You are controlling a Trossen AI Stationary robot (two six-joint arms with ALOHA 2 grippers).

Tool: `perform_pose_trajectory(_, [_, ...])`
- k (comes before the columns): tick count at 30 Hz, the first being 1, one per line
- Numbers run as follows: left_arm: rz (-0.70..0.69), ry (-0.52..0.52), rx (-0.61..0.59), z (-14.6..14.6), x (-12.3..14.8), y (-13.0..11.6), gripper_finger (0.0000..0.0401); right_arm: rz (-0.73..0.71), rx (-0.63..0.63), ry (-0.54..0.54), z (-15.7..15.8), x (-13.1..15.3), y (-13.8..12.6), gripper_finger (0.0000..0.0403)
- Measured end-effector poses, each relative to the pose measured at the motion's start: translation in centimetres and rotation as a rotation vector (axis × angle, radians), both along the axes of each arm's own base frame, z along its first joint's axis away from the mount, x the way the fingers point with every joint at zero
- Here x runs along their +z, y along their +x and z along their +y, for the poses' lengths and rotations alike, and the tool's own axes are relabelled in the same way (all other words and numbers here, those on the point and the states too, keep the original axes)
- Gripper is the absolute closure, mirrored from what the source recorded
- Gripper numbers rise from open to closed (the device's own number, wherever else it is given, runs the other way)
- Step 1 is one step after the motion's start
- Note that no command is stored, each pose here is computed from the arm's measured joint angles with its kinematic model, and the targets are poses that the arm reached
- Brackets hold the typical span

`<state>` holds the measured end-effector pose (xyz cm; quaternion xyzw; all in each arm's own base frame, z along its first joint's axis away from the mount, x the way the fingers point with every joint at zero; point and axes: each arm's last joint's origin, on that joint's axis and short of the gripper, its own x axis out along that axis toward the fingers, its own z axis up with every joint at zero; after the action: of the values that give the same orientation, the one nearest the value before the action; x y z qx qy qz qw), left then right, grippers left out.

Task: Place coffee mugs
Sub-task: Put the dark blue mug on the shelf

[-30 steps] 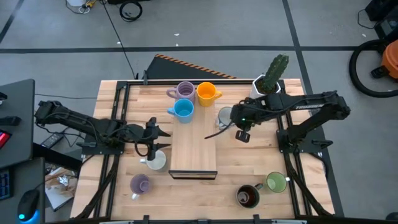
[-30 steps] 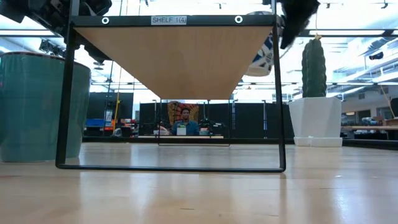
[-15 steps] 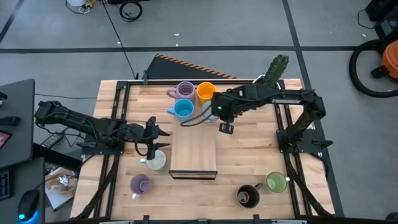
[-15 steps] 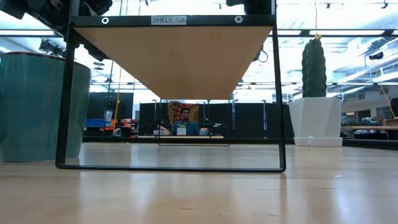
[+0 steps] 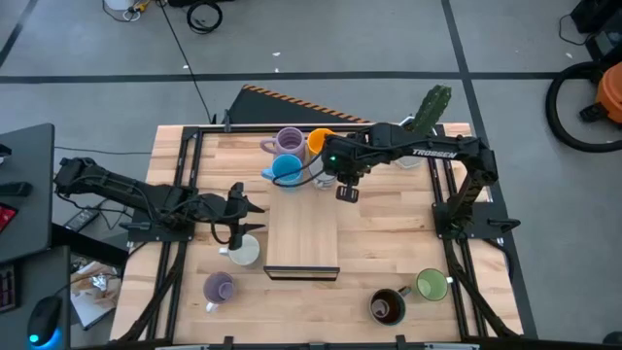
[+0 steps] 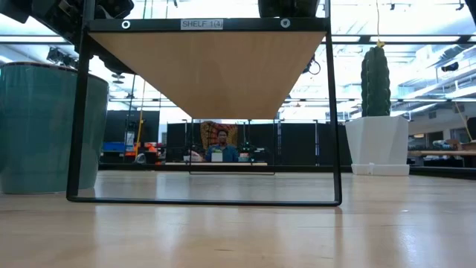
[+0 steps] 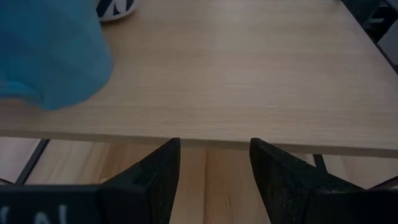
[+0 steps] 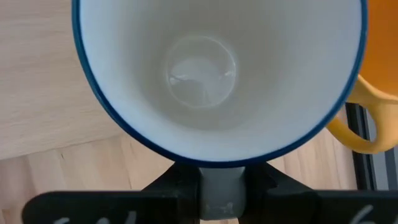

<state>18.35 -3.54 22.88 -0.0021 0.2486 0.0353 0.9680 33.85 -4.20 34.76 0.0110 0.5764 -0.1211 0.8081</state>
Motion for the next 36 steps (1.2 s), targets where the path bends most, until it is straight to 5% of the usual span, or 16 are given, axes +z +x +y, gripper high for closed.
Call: perform_pose_trajectory(36, [-0.002,-0.002,0.000,0.0,0.0,0.0,0.0200,-0.064,0.026,0.032,-1.7,-0.1,0.7,0.0320])
